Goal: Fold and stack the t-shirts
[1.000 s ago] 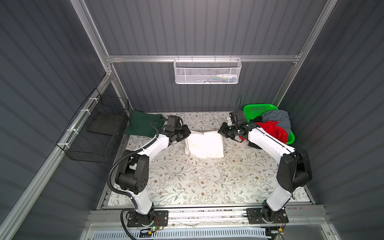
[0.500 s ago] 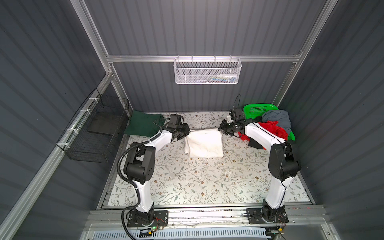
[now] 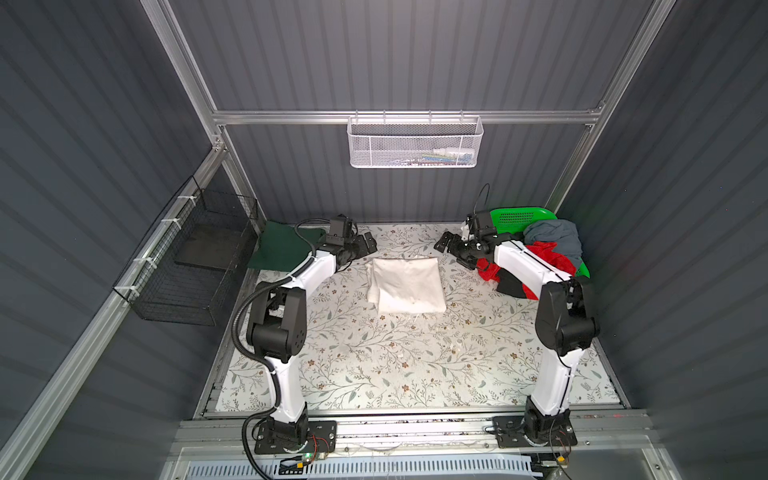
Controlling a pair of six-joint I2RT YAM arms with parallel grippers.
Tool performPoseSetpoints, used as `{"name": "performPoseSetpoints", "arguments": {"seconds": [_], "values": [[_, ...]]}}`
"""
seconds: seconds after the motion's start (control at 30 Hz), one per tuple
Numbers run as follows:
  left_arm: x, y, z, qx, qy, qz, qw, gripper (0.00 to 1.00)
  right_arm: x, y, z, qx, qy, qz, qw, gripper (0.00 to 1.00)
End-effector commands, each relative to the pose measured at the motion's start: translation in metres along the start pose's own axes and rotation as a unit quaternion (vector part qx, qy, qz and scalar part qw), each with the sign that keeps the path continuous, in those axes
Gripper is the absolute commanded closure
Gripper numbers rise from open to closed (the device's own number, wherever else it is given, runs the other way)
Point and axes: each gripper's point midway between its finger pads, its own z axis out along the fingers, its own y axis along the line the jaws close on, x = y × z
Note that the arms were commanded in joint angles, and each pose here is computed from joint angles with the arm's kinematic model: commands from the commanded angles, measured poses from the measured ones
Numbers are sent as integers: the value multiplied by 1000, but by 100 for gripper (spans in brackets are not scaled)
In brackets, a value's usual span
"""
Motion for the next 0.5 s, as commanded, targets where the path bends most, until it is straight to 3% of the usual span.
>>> {"name": "performPoseSetpoints", "arguments": {"seconds": [0.0,0.23,0.47], "values": [[23,4,-20,0,16,8,1000,0,5,3,-22,-6,-19,-18,1000,1],[81,5,-43,26,69,-26,997,5,41,16,-52,-41,-19,-36,998,1],[125,2,-53,67,82,-63,992,30,68,52,-42,-93,3,-66,993,1]]}}
